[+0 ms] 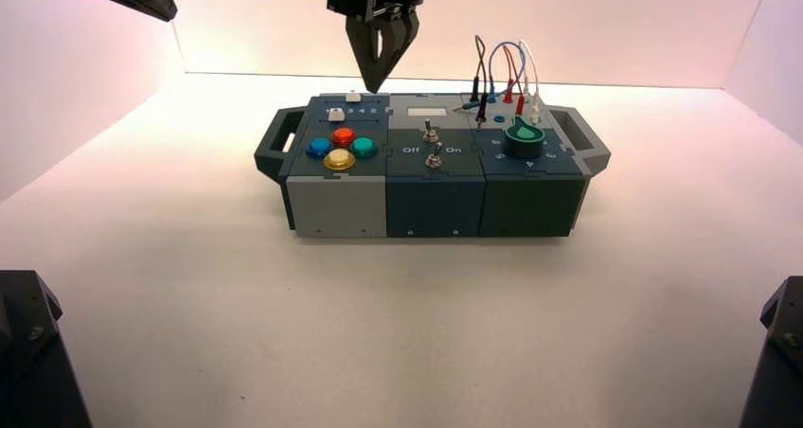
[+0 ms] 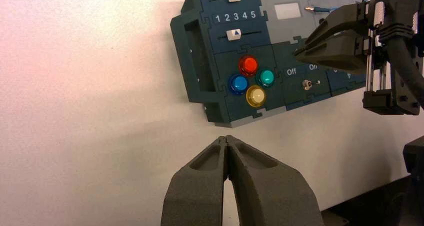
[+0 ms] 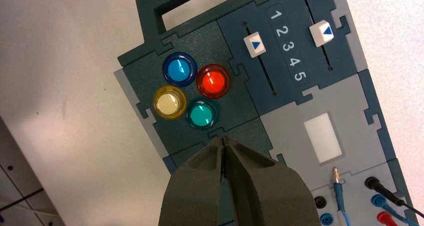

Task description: Move the top slider to position 1.

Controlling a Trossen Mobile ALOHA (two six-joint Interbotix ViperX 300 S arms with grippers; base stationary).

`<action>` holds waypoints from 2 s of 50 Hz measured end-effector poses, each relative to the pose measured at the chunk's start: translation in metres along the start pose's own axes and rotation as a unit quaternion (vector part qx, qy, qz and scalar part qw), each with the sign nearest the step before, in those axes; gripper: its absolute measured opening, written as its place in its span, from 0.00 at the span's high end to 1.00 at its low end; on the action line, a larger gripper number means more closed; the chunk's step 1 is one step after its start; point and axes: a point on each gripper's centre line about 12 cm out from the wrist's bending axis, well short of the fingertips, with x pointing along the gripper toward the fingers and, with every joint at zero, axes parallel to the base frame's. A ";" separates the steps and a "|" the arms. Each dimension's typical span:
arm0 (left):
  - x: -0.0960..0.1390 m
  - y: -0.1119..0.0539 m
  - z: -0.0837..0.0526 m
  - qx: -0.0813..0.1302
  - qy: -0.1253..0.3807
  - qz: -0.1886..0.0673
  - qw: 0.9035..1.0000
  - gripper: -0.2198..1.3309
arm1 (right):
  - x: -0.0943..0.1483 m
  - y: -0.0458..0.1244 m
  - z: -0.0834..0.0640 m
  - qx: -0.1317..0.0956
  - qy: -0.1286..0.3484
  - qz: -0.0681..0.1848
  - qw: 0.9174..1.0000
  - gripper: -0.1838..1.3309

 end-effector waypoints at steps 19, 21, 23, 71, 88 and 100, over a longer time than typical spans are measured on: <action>0.000 0.000 0.000 0.000 -0.001 0.001 1.000 0.97 | -0.011 0.001 0.000 -0.001 -0.008 -0.003 1.000 0.97; 0.000 0.000 0.000 0.000 -0.001 0.001 1.000 0.97 | -0.012 0.001 0.000 -0.001 -0.009 -0.003 1.000 0.97; 0.000 0.000 0.000 0.001 0.000 0.000 1.000 0.97 | -0.014 0.000 0.000 0.000 -0.010 -0.004 1.000 0.97; -0.016 -0.012 0.040 0.015 -0.069 0.002 0.998 0.97 | -0.104 -0.032 -0.074 0.178 -0.097 -0.049 0.978 0.97; -0.001 -0.024 0.071 0.053 -0.076 0.018 0.996 0.97 | -0.129 -0.050 -0.132 0.259 -0.117 -0.077 0.956 0.97; 0.030 -0.025 0.095 0.056 -0.048 0.087 0.993 0.97 | -0.126 -0.051 -0.157 0.311 -0.115 -0.082 0.940 0.97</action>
